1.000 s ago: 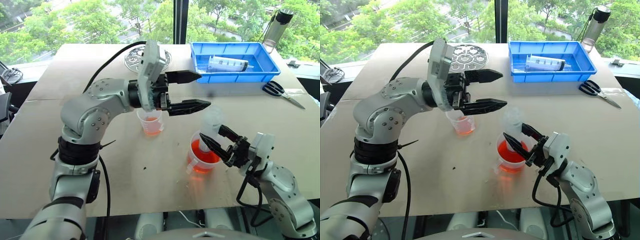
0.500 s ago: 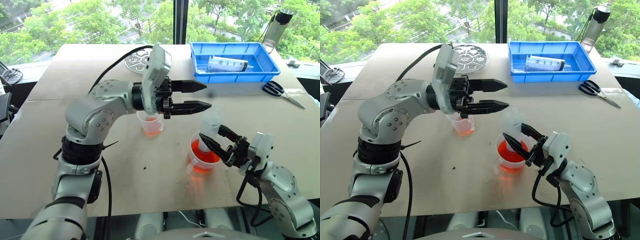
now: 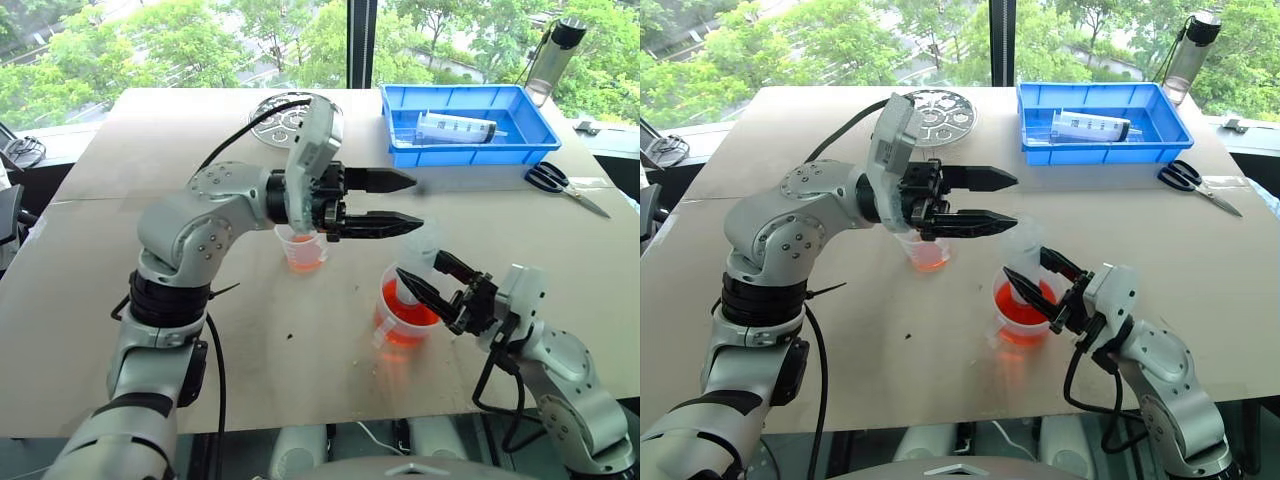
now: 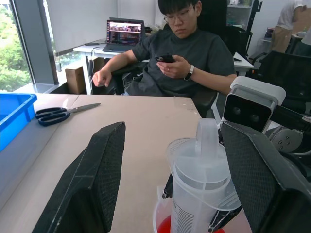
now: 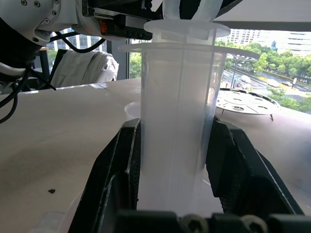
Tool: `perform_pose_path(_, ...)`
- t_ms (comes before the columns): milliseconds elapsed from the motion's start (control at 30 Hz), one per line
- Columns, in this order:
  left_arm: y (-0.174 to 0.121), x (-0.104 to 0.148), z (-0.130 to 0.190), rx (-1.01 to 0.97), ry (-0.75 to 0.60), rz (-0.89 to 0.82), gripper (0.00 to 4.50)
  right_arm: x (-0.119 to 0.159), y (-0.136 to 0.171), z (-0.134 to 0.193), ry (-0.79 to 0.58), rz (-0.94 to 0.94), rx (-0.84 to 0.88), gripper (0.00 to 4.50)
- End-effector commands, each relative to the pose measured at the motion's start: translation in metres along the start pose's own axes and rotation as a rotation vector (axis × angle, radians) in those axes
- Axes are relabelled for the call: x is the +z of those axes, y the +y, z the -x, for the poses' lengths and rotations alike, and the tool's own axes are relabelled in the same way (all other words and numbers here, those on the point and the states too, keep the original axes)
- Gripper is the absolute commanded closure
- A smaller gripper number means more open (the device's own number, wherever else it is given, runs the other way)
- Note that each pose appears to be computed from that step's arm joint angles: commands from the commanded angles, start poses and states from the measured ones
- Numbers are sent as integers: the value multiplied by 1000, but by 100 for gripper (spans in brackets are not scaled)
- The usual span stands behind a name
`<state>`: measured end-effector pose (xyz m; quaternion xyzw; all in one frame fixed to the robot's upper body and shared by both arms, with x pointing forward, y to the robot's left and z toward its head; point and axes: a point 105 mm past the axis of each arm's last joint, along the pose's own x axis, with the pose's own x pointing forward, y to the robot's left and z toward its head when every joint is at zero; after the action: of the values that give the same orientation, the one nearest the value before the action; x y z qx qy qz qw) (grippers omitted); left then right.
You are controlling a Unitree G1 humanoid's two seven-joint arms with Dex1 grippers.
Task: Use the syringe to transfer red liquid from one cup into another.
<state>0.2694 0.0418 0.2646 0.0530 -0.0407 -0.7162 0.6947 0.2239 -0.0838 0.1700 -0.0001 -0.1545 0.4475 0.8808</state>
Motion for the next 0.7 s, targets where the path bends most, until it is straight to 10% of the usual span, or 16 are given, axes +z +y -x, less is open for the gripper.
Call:
perform_pose_path(33,-4,5,0,-24,15,-53,132,14,6,-3,-47,27,23,302)
perform_pose_path(200,-6,0,-1,-38,25,-62,207,15,6,-4,-50,27,24,303)
perform_pose_path(367,-6,0,-5,-71,19,-65,444,16,5,-4,-51,28,27,303)
perform_pose_path(700,-6,2,-6,-118,0,-81,450,15,6,-6,-56,19,42,303)
